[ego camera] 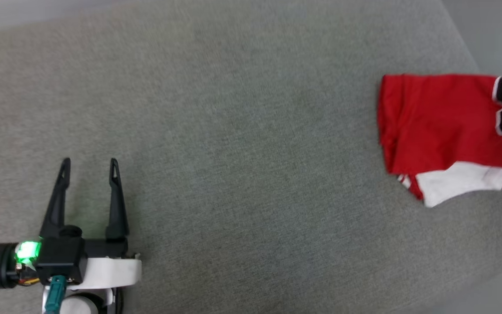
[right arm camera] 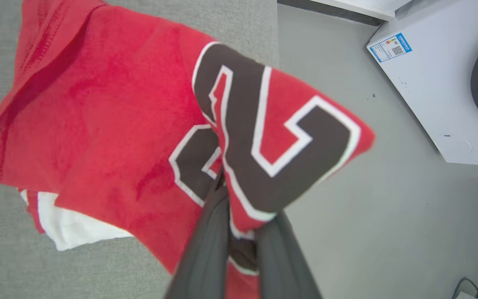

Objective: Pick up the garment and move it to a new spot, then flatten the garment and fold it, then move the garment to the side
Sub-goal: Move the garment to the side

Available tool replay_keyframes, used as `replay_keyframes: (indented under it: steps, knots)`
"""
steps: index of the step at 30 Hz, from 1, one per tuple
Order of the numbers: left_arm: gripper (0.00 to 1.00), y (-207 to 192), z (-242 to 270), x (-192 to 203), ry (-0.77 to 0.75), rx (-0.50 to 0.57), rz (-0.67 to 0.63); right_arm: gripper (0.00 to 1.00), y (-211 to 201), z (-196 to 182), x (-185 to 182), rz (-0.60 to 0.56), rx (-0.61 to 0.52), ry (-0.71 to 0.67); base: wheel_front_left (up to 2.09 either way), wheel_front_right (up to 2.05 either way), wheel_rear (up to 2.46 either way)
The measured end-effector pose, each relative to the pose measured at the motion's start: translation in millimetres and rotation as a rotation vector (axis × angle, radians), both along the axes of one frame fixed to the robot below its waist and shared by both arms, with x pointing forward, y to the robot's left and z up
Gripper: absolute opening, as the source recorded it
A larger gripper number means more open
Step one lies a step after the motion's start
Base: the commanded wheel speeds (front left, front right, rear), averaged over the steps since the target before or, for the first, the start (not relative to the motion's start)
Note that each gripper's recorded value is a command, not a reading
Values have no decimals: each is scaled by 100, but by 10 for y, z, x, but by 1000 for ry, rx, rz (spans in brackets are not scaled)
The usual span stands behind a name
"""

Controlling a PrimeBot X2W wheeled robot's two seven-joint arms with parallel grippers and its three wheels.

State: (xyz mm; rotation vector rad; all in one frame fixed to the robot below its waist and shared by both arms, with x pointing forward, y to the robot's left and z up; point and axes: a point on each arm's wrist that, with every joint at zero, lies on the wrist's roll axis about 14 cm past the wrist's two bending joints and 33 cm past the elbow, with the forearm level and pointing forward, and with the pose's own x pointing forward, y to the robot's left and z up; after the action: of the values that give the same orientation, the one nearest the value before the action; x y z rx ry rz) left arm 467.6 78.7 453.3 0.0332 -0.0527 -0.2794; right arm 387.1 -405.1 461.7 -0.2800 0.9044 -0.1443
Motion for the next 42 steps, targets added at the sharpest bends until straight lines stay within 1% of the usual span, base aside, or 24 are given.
replay_keyframes:
  steps: [3, 5, 7, 11, 13, 14, 15, 16, 19, 22, 24, 26, 31, 33, 36, 42]
  knots:
    - [100, -20, -156, 108, 17, 2, -16, 0, -220, -88, 93, -71, -38, -9, 0, 0, 0]
    - [100, -23, -263, 162, 32, 2, -19, 0, -313, -189, 138, -121, -36, -4, 0, 0, 0]
    - [100, -30, -352, 207, 43, -1, -23, 0, -370, -301, 173, -137, -61, 8, 0, 0, 0]
    - [100, -24, -454, 265, 53, -9, -19, 0, -365, -534, 249, -172, -48, 17, 0, 0, 0]
    - [100, -14, -459, 269, 53, -11, -16, 0, -378, -585, 275, -179, -56, 9, 0, 0, 0]
    - [100, -10, -441, 273, 48, -12, -14, 9, -407, -574, 289, -184, -66, 0, 0, 0, 0]
    - [100, -5, -423, 275, 44, -13, -12, 60, -432, -559, 292, -186, -79, -5, 0, 0, 0]
    - [100, 0, -403, 272, 41, -12, -10, 100, -451, -538, 296, -189, -86, -16, 0, 0, 0]
    - [100, 11, -301, 249, 28, -22, 5, 100, -504, -429, 304, -184, -120, -54, 0, 0, 0]
    - [100, 24, -176, 191, 13, -29, 22, 100, -594, -139, 380, -151, -187, -162, 0, 0, 0]
    - [100, 39, -97, 130, 8, -31, 30, 100, -651, 195, 486, -118, -242, -301, 0, 0, 0]
    - [100, 84, -9, 73, -1, -32, 48, 100, -617, 453, 571, -73, -282, -418, 0, 0, 0]
    - [100, 252, 181, -95, -23, -23, 104, 100, -336, 1071, 737, 37, -330, -755, 0, 0, 0]
    - [100, 316, 241, -176, -28, -19, 125, 100, -121, 1210, 780, 90, -323, -860, 0, 0, 0]
    - [100, 423, 322, -299, -35, -11, 156, 100, 267, 1407, 844, 155, -270, -1013, 0, 0, 0]
    - [100, 621, 480, -540, -56, -2, 217, 100, 1024, 1568, 813, 258, -132, -1171, 0, 0, 0]
